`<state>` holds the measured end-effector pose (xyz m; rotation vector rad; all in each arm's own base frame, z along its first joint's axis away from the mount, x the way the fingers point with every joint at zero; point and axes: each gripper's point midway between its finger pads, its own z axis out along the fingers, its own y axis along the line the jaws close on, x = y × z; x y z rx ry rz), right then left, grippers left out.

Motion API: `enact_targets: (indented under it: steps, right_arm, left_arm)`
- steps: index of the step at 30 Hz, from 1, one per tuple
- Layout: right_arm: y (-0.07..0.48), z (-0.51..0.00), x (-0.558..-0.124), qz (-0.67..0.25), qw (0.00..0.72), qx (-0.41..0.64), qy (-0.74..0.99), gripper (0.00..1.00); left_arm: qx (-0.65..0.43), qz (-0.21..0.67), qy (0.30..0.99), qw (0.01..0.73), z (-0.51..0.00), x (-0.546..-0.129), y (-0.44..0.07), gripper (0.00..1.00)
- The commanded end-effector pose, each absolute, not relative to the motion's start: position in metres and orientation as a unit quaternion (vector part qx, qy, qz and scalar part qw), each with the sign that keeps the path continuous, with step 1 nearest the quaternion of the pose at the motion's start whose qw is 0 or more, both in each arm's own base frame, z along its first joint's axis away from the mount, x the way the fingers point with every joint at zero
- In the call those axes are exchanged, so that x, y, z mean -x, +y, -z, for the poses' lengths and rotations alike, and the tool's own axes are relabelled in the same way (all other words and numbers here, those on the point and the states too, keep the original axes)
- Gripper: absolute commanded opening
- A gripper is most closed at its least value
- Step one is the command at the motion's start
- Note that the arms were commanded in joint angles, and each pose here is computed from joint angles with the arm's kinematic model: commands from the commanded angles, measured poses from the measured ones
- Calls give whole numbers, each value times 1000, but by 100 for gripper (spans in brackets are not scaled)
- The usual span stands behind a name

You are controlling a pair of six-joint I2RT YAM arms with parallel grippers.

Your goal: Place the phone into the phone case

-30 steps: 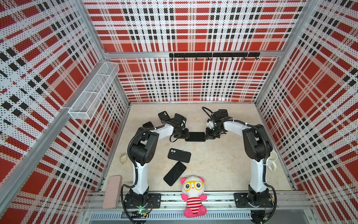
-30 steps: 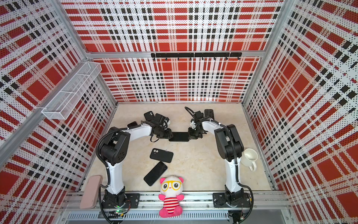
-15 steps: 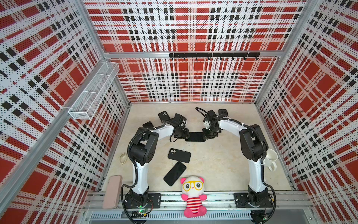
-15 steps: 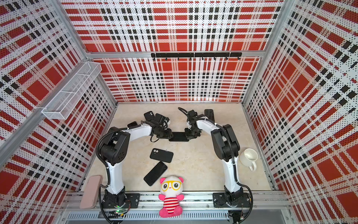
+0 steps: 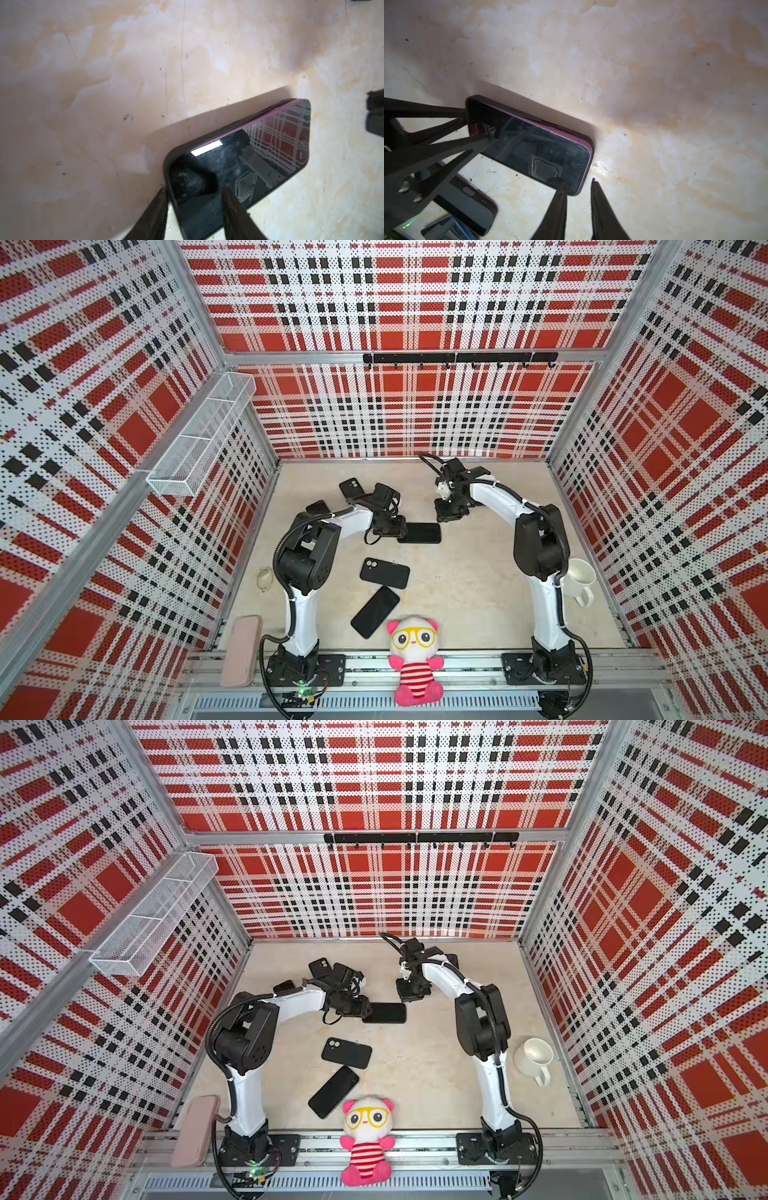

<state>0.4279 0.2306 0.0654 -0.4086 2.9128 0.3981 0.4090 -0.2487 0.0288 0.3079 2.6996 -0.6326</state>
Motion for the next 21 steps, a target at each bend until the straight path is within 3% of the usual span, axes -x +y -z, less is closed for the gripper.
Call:
enact_targets:
  steps: [1, 10, 21]
  right_arm:
    - [233, -51, -427, -141, 67, 148, 976, 22]
    - [225, -23, -436, -134, 56, 150, 978, 15]
    - [219, 25, -413, -108, -6, 144, 984, 12]
  left_arm:
    - [-107, 215, 956, 168, -24, -405, -241, 46]
    - [-106, 213, 957, 165, -21, -405, -240, 43]
    - [-104, 213, 958, 161, -18, -405, -240, 39]
